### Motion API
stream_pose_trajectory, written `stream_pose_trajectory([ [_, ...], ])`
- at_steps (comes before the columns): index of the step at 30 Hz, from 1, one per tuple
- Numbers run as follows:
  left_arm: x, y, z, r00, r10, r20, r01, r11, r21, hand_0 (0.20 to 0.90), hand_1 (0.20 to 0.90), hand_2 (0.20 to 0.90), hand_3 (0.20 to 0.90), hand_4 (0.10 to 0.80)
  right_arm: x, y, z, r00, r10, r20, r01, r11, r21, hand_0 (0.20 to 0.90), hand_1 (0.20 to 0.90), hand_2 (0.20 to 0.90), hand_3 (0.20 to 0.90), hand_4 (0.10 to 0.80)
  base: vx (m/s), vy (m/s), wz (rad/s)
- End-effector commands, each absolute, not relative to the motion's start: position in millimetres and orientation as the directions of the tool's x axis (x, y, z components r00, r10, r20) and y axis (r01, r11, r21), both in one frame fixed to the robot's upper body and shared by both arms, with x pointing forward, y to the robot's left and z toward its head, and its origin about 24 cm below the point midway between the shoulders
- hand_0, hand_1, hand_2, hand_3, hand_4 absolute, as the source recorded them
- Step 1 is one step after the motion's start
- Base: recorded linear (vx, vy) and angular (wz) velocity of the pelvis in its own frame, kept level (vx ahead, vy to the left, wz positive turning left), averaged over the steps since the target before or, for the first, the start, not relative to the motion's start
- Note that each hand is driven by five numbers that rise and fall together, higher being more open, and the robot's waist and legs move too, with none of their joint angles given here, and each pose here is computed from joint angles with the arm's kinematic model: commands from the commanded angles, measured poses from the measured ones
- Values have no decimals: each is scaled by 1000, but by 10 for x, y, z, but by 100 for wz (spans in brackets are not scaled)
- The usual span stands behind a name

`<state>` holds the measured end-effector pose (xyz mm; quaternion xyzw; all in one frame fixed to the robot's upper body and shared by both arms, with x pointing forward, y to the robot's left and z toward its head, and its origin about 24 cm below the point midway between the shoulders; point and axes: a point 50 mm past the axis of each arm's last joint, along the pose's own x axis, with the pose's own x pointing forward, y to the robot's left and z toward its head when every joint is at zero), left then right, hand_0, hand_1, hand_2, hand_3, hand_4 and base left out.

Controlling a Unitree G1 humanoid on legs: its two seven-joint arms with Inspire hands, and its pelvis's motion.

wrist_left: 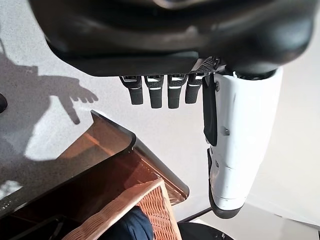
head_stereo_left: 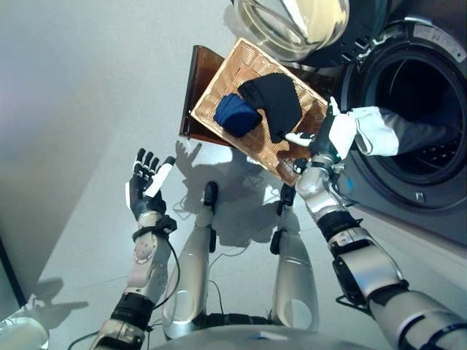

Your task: Pick up the clothes and place them into the washing machine

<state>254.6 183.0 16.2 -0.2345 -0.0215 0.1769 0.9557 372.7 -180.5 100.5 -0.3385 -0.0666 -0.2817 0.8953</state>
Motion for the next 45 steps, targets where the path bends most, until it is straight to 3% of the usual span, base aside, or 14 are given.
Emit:
stream_pose_trajectory([
  [1,2450,2032,433,896,429,115,-326,810,-488,900,900,900,900,800,3863,-1627,1566,780,-364,509,608,630,-482,900,900,900,900,800,0,0,0],
  [11,2438,2019,435,900,421,113,-320,814,-486,900,900,900,900,800,3937,-1407,1539,827,-372,420,538,741,-402,900,900,900,900,800,-4,4,1],
  [23,2440,2009,480,898,420,128,-310,814,-491,900,900,900,900,800,3972,-1250,1518,855,-356,376,495,778,-388,900,900,900,900,800,-3,10,4],
  [45,2347,1927,615,917,349,194,-207,830,-518,900,900,900,900,800,4161,-1855,2068,755,-530,386,653,654,-381,900,900,900,900,800,-14,11,2],
])
